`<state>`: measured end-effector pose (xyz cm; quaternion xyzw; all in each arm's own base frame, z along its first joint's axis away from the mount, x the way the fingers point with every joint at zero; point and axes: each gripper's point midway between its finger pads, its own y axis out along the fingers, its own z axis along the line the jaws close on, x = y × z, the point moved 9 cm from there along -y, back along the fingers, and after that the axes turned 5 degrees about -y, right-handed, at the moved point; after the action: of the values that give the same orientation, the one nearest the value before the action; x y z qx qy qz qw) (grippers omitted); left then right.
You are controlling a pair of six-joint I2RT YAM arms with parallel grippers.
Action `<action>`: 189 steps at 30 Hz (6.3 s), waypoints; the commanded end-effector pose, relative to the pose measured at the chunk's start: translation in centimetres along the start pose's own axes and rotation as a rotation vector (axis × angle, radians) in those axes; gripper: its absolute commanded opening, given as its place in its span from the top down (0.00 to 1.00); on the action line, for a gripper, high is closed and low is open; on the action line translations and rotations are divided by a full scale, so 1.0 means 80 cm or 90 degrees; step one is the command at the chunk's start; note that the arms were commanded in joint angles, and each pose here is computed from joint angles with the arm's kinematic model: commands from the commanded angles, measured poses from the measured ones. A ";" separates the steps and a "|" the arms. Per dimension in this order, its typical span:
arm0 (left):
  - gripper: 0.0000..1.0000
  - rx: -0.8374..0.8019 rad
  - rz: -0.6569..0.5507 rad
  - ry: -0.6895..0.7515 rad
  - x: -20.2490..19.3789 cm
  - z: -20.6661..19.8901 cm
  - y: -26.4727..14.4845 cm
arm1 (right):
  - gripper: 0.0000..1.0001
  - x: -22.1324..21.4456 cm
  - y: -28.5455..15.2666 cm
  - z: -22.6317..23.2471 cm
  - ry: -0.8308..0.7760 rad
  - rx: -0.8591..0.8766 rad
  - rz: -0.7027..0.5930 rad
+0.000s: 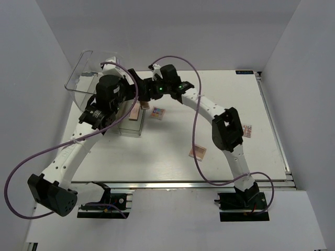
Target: Organize the makeup
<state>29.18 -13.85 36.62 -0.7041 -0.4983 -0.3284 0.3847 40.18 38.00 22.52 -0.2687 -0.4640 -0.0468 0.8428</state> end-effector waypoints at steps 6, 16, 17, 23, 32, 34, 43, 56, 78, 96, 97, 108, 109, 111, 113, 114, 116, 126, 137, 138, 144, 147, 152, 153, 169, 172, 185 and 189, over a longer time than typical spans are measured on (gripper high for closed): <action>0.02 0.003 -0.025 -0.019 0.024 -0.003 -0.043 | 1.00 0.001 0.058 0.024 0.120 0.046 -0.084; 0.02 0.018 -0.013 -0.039 0.013 0.006 -0.050 | 0.11 -0.026 0.087 0.022 0.055 0.062 -0.075; 0.02 0.024 -0.012 -0.040 0.010 0.008 -0.049 | 0.11 -0.023 0.084 0.023 0.034 0.070 -0.077; 0.02 0.022 -0.021 -0.056 0.005 0.010 -0.046 | 0.11 0.004 0.036 0.037 -0.044 0.104 -0.111; 0.02 0.004 -0.041 -0.100 -0.012 0.014 -0.030 | 0.11 0.027 -0.071 0.019 -0.242 0.162 -0.116; 0.02 0.003 -0.046 -0.112 -0.020 0.018 -0.028 | 0.10 0.002 -0.096 -0.008 -0.355 0.178 -0.114; 0.02 -0.054 0.030 -0.101 -0.056 0.014 0.002 | 0.11 -0.028 -0.242 -0.102 -0.470 -0.126 -0.111; 0.07 -0.047 0.181 -0.024 -0.107 0.015 0.074 | 0.32 -0.102 -0.325 -0.099 -0.187 -0.152 -0.058; 0.04 0.113 0.382 0.290 -0.231 0.042 0.227 | 0.24 -0.136 -0.338 -0.104 -0.132 -0.176 -0.033; 0.02 0.078 0.457 0.363 -0.277 0.069 0.260 | 0.23 -0.137 -0.340 -0.116 -0.125 -0.181 -0.032; 0.02 0.083 0.457 0.361 -0.277 0.071 0.260 | 0.23 -0.138 -0.341 -0.117 -0.123 -0.184 -0.032; 0.05 0.100 0.492 0.320 -0.289 0.096 0.253 | 0.23 -0.141 -0.341 -0.120 -0.112 -0.180 -0.029; 0.05 0.102 0.496 0.311 -0.292 0.098 0.250 | 0.23 -0.141 -0.341 -0.120 -0.111 -0.180 -0.029; 0.11 0.099 0.503 0.300 -0.301 0.104 0.241 | 0.23 -0.141 -0.342 -0.120 -0.109 -0.181 -0.028; 0.19 0.102 0.501 0.291 -0.304 0.105 0.238 | 0.23 -0.141 -0.342 -0.119 -0.109 -0.180 -0.029; 0.23 0.106 0.499 0.289 -0.303 0.106 0.236 | 0.23 -0.141 -0.343 -0.120 -0.109 -0.182 -0.029; 0.34 0.105 0.494 0.284 -0.300 0.105 0.232 | 0.23 -0.141 -0.343 -0.120 -0.107 -0.181 -0.029; 0.69 0.022 0.339 0.242 -0.185 0.023 0.202 | 0.23 -0.141 -0.343 -0.118 -0.105 -0.175 -0.031; 0.77 0.153 0.295 0.257 -0.145 0.054 0.141 | 0.23 -0.145 -0.338 -0.117 -0.082 -0.149 -0.032; 0.79 0.177 0.290 0.260 -0.143 0.060 0.143 | 0.23 -0.143 -0.338 -0.116 -0.083 -0.145 -0.033; 0.88 0.286 0.272 0.287 -0.133 0.091 0.170 | 0.23 -0.142 -0.339 -0.115 -0.088 -0.143 -0.030; 0.87 0.326 0.260 0.311 -0.130 0.097 0.188 | 0.23 -0.142 -0.340 -0.112 -0.092 -0.141 -0.029; 0.86 0.390 0.244 0.349 -0.134 0.111 0.213 | 0.23 -0.146 -0.344 -0.107 -0.092 -0.145 -0.028; 0.84 0.396 0.243 0.352 -0.134 0.113 0.216 | 0.23 -0.146 -0.345 -0.107 -0.095 -0.146 -0.028; 0.04 0.383 0.259 0.347 -0.141 0.112 0.237 | 0.22 -0.144 -0.349 -0.104 -0.136 -0.117 0.001; 0.11 0.357 0.251 0.319 -0.132 0.102 0.236 | 0.22 -0.142 -0.349 -0.099 -0.170 -0.075 0.008; 0.49 -0.012 0.288 0.068 -0.133 0.033 0.128 | 0.13 -0.266 -0.340 -0.058 -0.374 0.062 0.296; 0.41 -0.023 0.260 0.049 -0.126 0.036 0.086 | 0.11 -0.281 -0.306 -0.027 -0.374 -0.038 0.298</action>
<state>34.79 -17.15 23.71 -0.7614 -0.3091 -0.2740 0.4996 20.79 10.63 13.05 -0.3266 -0.5886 0.2611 0.6919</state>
